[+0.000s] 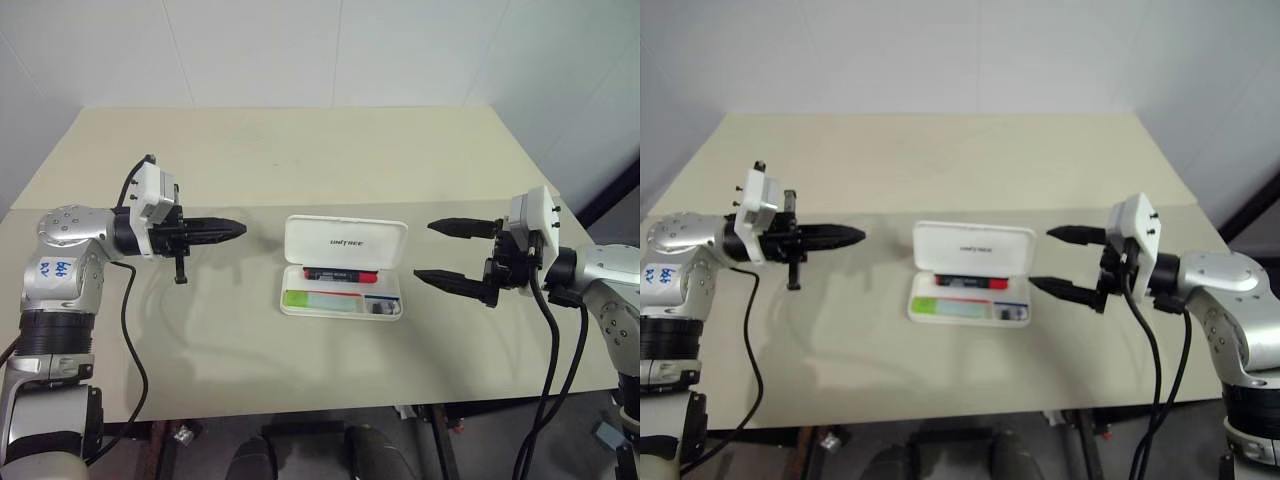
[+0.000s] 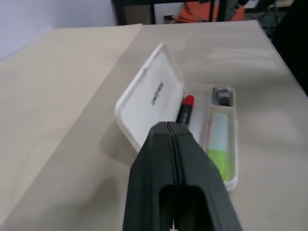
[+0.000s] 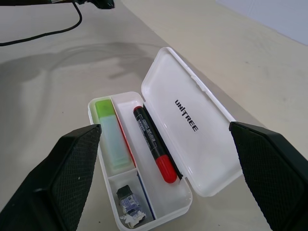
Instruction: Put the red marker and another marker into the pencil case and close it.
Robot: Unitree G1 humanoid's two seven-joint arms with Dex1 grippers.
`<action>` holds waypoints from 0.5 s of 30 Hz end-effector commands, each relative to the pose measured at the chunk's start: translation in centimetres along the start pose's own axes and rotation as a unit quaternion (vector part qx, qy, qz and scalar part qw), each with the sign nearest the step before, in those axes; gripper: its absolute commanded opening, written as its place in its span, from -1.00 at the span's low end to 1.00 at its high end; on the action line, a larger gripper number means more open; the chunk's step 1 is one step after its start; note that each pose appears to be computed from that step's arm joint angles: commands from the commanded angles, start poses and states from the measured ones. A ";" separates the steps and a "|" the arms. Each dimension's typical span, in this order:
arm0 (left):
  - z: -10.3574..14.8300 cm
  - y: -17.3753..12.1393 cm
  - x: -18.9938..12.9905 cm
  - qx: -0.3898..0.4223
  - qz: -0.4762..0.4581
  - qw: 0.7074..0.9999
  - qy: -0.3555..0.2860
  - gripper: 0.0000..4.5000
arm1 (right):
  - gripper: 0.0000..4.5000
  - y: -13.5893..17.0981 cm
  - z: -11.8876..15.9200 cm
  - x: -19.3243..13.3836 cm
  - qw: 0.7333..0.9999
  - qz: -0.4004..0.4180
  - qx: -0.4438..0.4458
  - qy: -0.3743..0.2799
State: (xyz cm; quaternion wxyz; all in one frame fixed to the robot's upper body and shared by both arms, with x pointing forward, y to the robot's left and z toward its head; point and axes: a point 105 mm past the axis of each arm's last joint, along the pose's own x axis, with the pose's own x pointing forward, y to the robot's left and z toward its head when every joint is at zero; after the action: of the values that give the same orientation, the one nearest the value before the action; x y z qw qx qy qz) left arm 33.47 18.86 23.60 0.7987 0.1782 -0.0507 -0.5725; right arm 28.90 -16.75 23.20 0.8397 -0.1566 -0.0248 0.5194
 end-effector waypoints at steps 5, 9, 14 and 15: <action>-0.3 3.5 2.8 0.011 0.090 0.996 -0.018 -0.99 | 1.00 -0.4 1.4 0.3 0.999 -0.009 -0.026 -0.022; -2.1 4.5 4.7 0.014 0.113 0.993 0.036 -0.99 | 1.00 -0.2 1.4 0.6 0.999 -0.009 -0.026 -0.026; -3.6 3.2 7.4 0.004 0.061 0.996 0.061 -0.99 | 1.00 -0.1 1.6 0.9 0.999 -0.012 -0.027 -0.030; -3.9 2.9 7.8 0.004 0.051 0.996 0.066 -0.99 | 1.00 0.0 1.6 0.9 0.999 -0.012 -0.027 -0.031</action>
State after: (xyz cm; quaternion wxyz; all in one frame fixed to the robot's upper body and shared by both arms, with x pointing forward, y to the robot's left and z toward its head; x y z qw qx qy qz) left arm 39.79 13.93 18.85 0.8373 0.1962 0.0065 -0.5103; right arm 29.52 -16.10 23.57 0.8464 -0.1512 -0.0412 0.5089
